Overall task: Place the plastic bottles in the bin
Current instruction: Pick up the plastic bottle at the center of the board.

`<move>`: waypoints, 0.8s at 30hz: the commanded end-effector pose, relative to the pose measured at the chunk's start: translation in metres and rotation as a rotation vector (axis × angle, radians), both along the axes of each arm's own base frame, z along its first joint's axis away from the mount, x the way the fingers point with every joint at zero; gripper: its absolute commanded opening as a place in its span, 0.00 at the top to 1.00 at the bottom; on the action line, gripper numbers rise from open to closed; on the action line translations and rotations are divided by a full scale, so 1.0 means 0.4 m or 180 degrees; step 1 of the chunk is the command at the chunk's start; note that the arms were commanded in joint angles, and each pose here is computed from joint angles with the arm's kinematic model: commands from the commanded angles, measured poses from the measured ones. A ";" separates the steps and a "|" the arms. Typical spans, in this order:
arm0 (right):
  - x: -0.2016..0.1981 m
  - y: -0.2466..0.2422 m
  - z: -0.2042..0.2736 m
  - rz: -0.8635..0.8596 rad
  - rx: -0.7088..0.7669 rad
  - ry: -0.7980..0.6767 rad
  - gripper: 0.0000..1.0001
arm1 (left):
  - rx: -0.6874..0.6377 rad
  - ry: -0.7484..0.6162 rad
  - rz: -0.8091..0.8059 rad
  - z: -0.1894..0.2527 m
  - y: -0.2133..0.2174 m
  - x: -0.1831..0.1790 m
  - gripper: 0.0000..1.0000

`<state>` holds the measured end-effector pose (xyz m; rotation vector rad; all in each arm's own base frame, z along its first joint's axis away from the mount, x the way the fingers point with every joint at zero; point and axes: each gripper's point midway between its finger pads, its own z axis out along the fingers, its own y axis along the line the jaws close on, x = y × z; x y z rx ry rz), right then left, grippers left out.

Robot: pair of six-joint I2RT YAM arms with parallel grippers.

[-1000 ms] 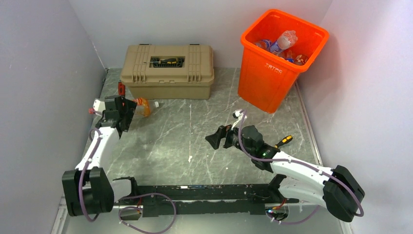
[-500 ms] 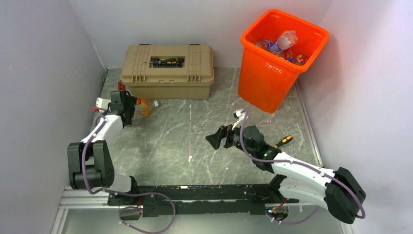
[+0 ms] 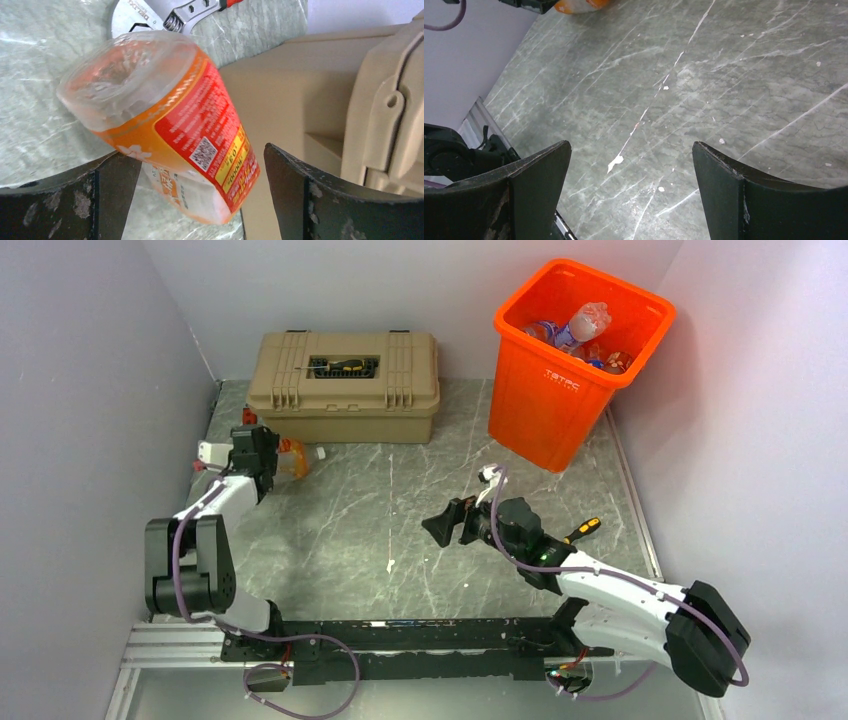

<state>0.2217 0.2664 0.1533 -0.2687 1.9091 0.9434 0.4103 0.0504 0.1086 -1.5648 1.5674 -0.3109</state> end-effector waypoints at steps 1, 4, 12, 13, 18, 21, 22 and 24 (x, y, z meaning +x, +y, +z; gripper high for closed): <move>0.001 0.001 0.015 0.0016 0.0005 -0.0069 0.04 | -0.0011 -0.0121 0.0118 0.007 0.013 0.057 0.06; -0.004 -0.009 0.016 0.0005 -0.0019 -0.0085 0.04 | 0.0016 -0.0040 0.0058 -0.024 0.009 0.065 0.12; 0.003 -0.020 0.033 -0.0079 -0.0036 -0.0126 0.04 | 0.0061 0.0070 -0.0169 -0.093 -0.012 0.025 0.50; 0.003 -0.019 0.035 -0.0075 -0.0033 -0.0127 0.04 | 0.0058 0.0080 -0.0218 -0.092 -0.018 0.017 0.56; 0.004 -0.012 0.051 -0.0054 0.0011 -0.0142 0.04 | 0.0100 0.0114 -0.0388 -0.082 -0.034 -0.033 0.83; 0.003 -0.006 0.060 -0.0031 0.0040 -0.0136 0.04 | 0.0139 0.0114 -0.0459 -0.067 -0.040 -0.064 0.96; 0.002 -0.005 0.063 -0.0023 0.0052 -0.0133 0.04 | 0.0158 0.0100 -0.0490 -0.058 -0.043 -0.072 0.98; 0.002 -0.003 0.066 -0.0024 0.0073 -0.0119 0.05 | 0.0175 0.0076 -0.0528 -0.040 -0.046 -0.091 1.00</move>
